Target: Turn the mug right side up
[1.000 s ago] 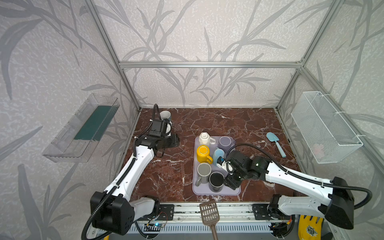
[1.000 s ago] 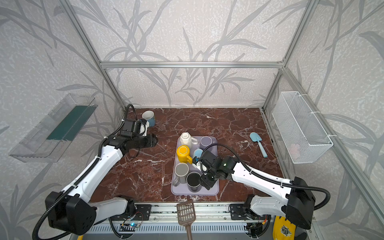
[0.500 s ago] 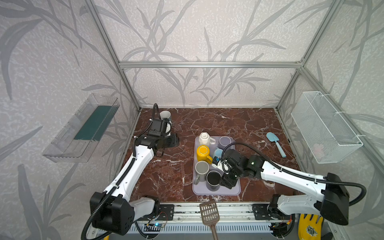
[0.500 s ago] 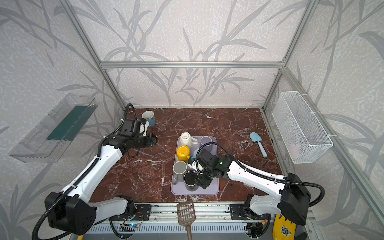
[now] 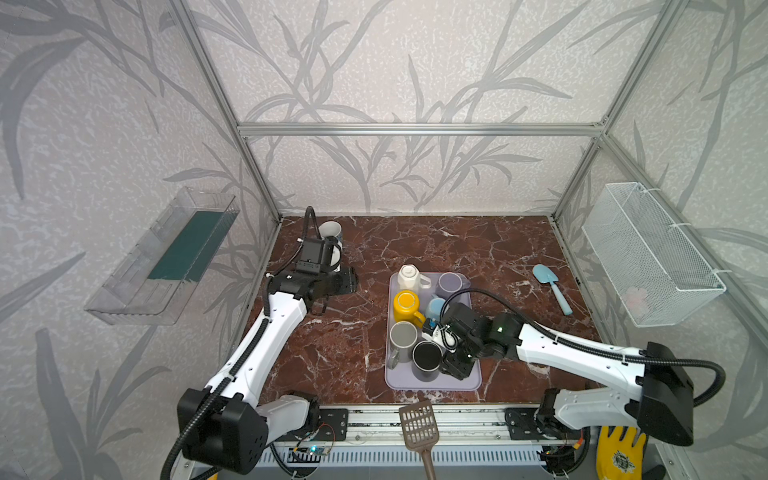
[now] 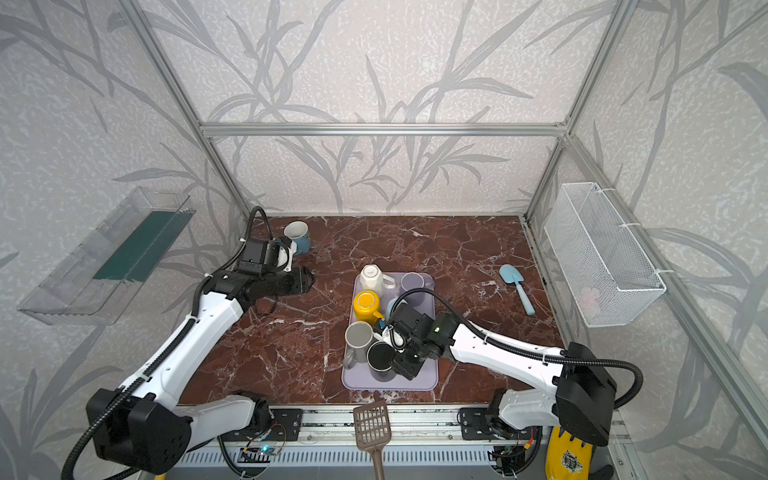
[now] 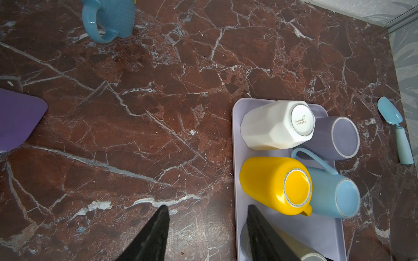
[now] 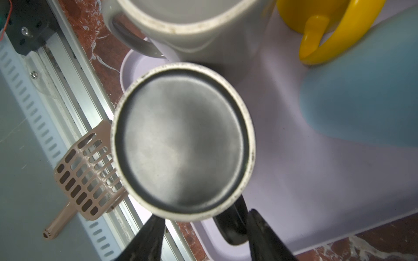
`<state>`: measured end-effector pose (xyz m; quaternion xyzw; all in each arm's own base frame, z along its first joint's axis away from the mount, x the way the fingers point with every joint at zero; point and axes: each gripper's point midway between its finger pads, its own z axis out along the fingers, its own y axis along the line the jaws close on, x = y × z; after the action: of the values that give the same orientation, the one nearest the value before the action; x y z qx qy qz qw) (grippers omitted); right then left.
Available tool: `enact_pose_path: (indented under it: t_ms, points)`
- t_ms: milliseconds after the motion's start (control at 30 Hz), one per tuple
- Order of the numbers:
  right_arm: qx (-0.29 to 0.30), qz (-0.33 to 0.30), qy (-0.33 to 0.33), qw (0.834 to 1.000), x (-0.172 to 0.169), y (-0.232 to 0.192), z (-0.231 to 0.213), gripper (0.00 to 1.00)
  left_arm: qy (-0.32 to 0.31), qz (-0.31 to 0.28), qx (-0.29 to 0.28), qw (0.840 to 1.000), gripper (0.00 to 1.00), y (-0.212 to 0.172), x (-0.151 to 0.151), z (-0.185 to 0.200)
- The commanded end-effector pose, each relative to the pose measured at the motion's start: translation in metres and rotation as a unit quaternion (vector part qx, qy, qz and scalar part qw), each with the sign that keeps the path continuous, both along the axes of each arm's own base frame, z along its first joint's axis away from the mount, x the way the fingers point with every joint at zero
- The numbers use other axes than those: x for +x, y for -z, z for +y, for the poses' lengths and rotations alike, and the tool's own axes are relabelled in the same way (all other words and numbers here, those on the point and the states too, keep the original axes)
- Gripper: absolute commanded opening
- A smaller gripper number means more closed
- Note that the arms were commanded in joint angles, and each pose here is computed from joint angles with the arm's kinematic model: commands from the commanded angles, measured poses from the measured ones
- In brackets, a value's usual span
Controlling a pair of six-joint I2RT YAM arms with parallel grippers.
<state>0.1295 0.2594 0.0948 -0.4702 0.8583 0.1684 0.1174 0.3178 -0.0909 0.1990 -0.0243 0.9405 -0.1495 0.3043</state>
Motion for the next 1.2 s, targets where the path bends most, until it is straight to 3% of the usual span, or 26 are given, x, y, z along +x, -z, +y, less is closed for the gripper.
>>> enact_pose_path:
  t_ms: [0,233,633,833,867,967,1167]
  points:
    - [-0.031,0.007,0.009,0.999,-0.002,0.009,-0.009,0.53,0.003,-0.017,0.005,1.000,0.58,-0.016,-0.003,0.001]
    - [-0.047,0.007,0.029,0.998,0.000,0.012,-0.014,0.31,0.001,-0.016,0.005,1.000,0.58,-0.016,-0.005,0.001]
    - [-0.090,0.018,0.097,0.991,0.001,0.017,-0.034,0.21,0.000,-0.015,0.000,1.000,0.58,-0.014,-0.004,0.000]
    - [-0.131,-0.013,0.162,0.978,0.015,0.016,-0.055,0.20,-0.001,-0.014,0.000,1.000,0.58,-0.013,-0.004,0.000]
    - [-0.134,-0.022,0.175,0.975,0.019,0.014,-0.057,0.24,-0.002,-0.013,0.000,1.000,0.58,-0.012,-0.004,0.001]
    - [-0.117,-0.036,0.197,0.973,0.026,0.007,-0.053,0.35,-0.004,-0.013,-0.004,1.000,0.57,-0.011,-0.004,0.000]
    - [-0.097,-0.050,0.207,0.972,0.036,0.001,-0.044,0.37,-0.003,-0.011,-0.010,1.000,0.57,-0.010,-0.005,-0.002]
